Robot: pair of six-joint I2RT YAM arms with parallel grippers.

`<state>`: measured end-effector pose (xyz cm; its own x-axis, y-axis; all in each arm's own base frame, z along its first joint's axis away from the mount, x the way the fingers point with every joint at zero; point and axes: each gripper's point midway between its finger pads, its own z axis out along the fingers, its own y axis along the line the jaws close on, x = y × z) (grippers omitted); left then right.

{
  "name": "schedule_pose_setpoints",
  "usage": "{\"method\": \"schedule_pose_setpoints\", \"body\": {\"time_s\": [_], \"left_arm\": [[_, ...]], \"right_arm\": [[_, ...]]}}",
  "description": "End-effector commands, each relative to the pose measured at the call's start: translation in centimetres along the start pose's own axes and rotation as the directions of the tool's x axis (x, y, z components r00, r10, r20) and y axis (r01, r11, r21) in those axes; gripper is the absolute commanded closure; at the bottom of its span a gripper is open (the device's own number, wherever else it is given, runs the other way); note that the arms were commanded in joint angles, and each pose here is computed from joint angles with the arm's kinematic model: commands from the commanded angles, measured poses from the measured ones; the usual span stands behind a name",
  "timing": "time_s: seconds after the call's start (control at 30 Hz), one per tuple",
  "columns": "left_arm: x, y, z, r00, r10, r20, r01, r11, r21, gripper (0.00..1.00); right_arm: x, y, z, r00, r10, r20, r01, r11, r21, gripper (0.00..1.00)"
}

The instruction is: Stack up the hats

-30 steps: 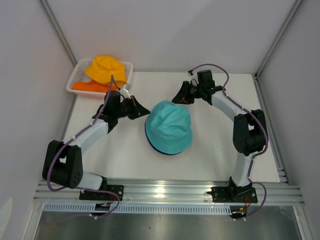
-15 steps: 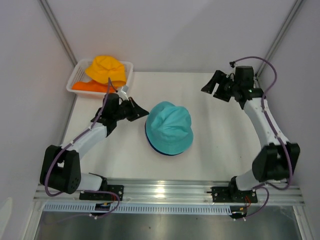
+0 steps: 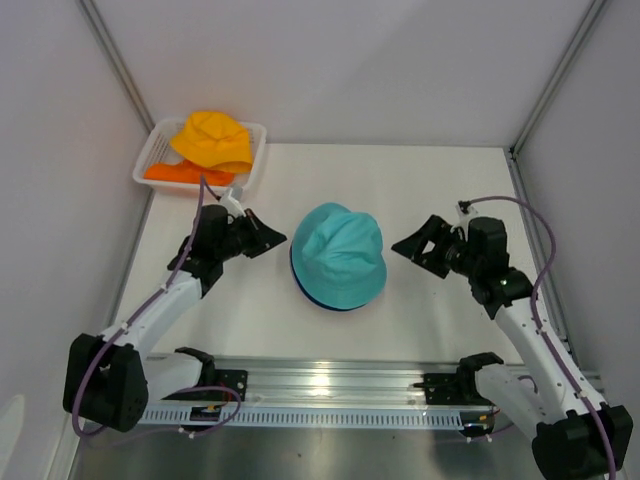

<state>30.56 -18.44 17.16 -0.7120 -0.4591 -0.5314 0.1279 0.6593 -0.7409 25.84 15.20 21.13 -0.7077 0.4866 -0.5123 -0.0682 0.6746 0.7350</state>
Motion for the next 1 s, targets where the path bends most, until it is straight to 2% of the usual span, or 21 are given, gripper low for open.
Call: {"method": "schedule_pose_setpoints", "body": {"time_s": [0.0,0.07,0.2,0.4,0.5,0.53,0.6,0.63,0.7,0.8,0.83,0.9,0.93,0.97], "left_arm": [[0.4,-0.2,-1.1,0.999,0.010,0.036,-0.010,1.000,-0.013,0.99],[0.4,-0.3,-1.3,0.998,0.012,0.054,-0.011,1.000,-0.015,0.99],[1.4,0.3,-1.7,0.998,-0.014,0.060,0.015,1.000,-0.021,0.99],[1.4,-0.6,-2.6,0.996,-0.006,0.084,0.005,1.000,0.009,0.99],[1.3,-1.1,-3.4,0.996,0.007,0.089,-0.008,1.000,0.015,0.89],[1.2,-1.3,-3.6,0.996,0.010,0.090,-0.012,1.000,0.018,0.81],[1.3,-2.0,-4.4,0.996,0.025,0.087,-0.029,0.999,0.038,0.75],[1.4,-2.5,-4.8,0.996,0.035,0.083,-0.039,0.998,0.047,0.75],[2.1,-3.3,-6.1,0.995,0.076,0.067,-0.080,0.995,0.061,0.81],[5.1,-4.0,-7.6,0.991,0.130,-0.011,-0.128,0.988,0.083,0.75],[6.6,-4.5,-8.0,0.988,0.145,-0.047,-0.140,0.985,0.098,0.64],[8.9,-3.8,-8.4,0.989,0.107,-0.098,-0.098,0.991,0.091,0.54],[9.7,-4.8,-8.7,0.989,0.105,-0.108,-0.090,0.986,0.137,0.49],[11.6,-4.3,-8.7,0.988,0.051,-0.144,-0.029,0.988,0.149,0.48]], "right_arm": [[1.2,3.7,0.3,0.999,0.033,0.017,-0.030,0.990,-0.140,0.19],[2.3,3.7,0.7,0.998,0.061,0.007,-0.060,0.988,-0.143,0.21],[4.6,4.6,1.1,0.992,0.129,-0.009,-0.128,0.975,-0.183,0.32],[5.9,2.9,0.4,0.973,0.225,0.047,-0.216,0.965,-0.150,0.34],[6.4,1.7,-0.1,0.974,0.217,0.058,-0.210,0.971,-0.116,0.38],[6.6,1.4,-0.3,0.975,0.212,0.060,-0.205,0.973,-0.107,0.40],[6.7,1.1,-0.5,0.979,0.193,0.059,-0.187,0.977,-0.100,0.44],[6.9,1.1,-0.5,0.983,0.174,0.056,-0.168,0.981,-0.101,0.46],[7.1,1.4,-0.6,0.988,0.150,0.040,-0.145,0.983,-0.115,0.50],[7.2,2.1,-0.4,0.996,0.086,0.023,-0.082,0.986,-0.142,0.50],[7.0,2.8,-0.5,0.998,0.067,0.011,-0.065,0.985,-0.158,0.50],[7.4,2.6,0.2,0.999,0.024,-0.023,-0.027,0.990,-0.138,0.49],[7.5,2.8,0.3,0.999,0.009,-0.036,-0.014,0.990,-0.142,0.50],[7.7,2.8,0.8,0.999,-0.012,-0.049,0.005,0.991,-0.136,0.53]]}}
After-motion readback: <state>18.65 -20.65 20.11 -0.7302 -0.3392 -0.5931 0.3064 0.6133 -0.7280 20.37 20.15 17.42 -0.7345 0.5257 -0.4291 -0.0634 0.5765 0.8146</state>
